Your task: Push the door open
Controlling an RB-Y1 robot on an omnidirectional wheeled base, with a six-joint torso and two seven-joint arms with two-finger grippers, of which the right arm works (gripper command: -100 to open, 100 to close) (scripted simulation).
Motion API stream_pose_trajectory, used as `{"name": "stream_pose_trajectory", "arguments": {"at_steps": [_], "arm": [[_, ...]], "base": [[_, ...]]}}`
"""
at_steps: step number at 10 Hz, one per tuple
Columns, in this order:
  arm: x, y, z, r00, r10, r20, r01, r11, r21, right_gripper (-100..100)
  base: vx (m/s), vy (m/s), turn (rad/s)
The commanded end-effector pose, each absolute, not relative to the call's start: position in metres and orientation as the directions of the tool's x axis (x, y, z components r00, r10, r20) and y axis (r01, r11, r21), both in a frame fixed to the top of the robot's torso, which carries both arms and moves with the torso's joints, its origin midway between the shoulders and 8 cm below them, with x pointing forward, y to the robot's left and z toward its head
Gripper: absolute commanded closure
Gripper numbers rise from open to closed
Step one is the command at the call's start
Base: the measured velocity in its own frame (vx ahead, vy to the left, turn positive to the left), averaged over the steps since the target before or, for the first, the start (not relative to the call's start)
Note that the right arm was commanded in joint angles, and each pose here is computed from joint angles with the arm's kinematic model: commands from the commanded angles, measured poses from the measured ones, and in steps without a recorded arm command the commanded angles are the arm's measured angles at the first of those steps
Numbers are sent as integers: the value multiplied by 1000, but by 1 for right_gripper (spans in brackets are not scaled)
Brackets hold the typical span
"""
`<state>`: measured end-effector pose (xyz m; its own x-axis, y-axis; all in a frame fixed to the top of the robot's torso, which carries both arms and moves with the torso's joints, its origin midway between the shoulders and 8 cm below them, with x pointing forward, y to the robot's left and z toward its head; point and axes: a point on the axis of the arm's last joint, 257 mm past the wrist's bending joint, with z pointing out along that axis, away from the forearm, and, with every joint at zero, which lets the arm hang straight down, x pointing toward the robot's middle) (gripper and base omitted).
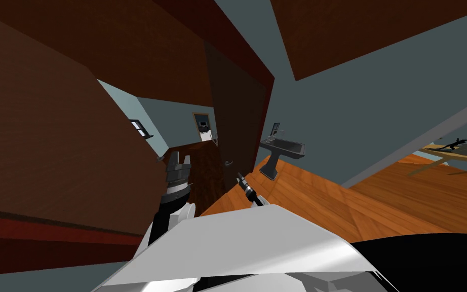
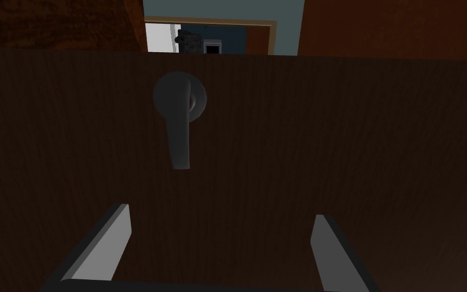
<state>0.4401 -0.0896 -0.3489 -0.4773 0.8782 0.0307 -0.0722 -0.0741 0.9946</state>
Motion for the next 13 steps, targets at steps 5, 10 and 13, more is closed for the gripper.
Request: {"name": "stream_pose_trajectory", "arguments": {"at_steps": [5,10,13], "arm": [[436,-87,-372,-508,861,15,-34,-38,999,-100],[433,-86,-386,-526,850,5,-11,-13,1000,-100],[433,-86,-388,-517,856,5,-10,-13,1000,-100]], "base": [[94,13,-25],[100,20,-19],[173,77,36]]}}
